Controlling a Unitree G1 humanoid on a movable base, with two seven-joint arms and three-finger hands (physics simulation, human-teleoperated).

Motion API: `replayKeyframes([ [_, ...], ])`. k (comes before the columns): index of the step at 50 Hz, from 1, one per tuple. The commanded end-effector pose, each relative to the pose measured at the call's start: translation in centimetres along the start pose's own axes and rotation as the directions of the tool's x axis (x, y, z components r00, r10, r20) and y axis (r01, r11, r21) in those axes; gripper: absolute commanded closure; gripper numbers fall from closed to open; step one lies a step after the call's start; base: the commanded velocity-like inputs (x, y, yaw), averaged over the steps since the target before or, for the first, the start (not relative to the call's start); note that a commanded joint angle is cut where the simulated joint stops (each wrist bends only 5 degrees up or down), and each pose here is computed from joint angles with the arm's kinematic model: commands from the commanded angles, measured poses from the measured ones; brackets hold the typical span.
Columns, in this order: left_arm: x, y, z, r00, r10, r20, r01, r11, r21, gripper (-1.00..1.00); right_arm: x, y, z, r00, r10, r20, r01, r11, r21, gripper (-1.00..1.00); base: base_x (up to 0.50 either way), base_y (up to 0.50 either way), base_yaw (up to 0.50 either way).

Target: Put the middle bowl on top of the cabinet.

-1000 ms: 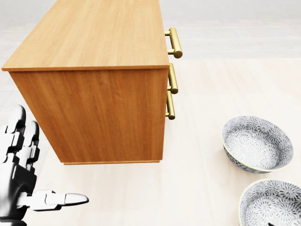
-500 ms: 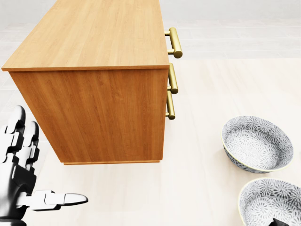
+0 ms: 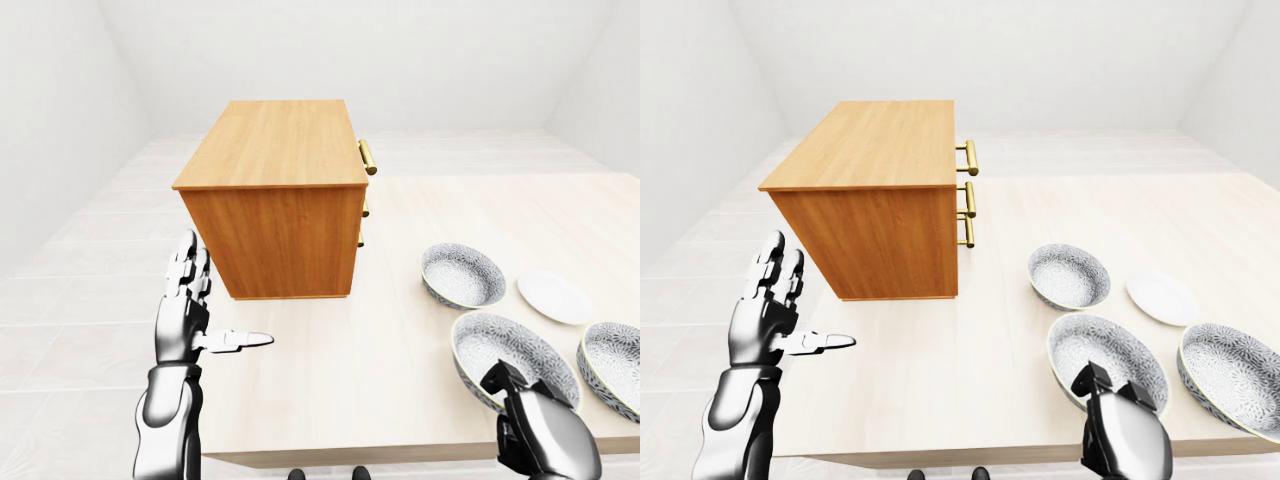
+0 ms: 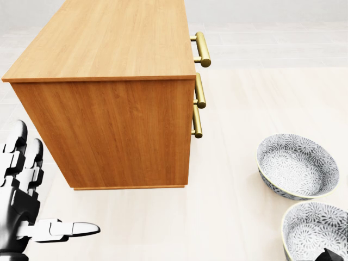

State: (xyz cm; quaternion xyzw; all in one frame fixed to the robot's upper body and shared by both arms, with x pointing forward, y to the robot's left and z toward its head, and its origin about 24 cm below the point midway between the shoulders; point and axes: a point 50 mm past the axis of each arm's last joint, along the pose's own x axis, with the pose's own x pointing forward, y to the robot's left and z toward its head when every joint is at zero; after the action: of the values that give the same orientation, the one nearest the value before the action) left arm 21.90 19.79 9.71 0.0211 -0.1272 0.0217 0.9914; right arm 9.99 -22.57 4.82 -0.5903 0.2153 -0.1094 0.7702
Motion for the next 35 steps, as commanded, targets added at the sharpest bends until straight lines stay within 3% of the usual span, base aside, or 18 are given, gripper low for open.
replayKeyframes([
  [1,0.1,0.0,0.0,1.000,-0.001,-0.001,0.001,1.000,0.000,-1.00,0.3,-1.6,0.5,0.999,-0.040,0.006,0.040,0.999,0.030,1.00,0.00,0.00,0.00],
  [13,-0.1,-0.1,0.1,1.000,-0.002,0.000,0.002,1.000,0.000,-1.00,0.7,-3.3,1.8,0.997,-0.052,0.064,0.046,0.995,0.087,1.00,0.00,0.00,0.00],
  [16,-0.1,0.0,0.2,1.000,0.000,0.000,0.000,1.000,0.002,-1.00,0.8,-4.4,2.6,0.989,-0.108,0.097,0.096,0.988,0.123,1.00,0.00,0.00,0.00],
  [21,-0.2,0.0,0.4,1.000,0.002,0.005,-0.002,1.000,0.002,-1.00,0.7,-5.6,3.7,0.980,-0.121,0.161,0.098,0.984,0.148,1.00,0.00,0.00,0.00],
  [35,-0.4,0.0,0.5,1.000,-0.001,0.010,0.001,1.000,0.003,-1.00,0.7,-9.2,7.3,0.914,-0.188,0.360,0.151,0.980,0.128,1.00,0.00,0.00,0.00],
])
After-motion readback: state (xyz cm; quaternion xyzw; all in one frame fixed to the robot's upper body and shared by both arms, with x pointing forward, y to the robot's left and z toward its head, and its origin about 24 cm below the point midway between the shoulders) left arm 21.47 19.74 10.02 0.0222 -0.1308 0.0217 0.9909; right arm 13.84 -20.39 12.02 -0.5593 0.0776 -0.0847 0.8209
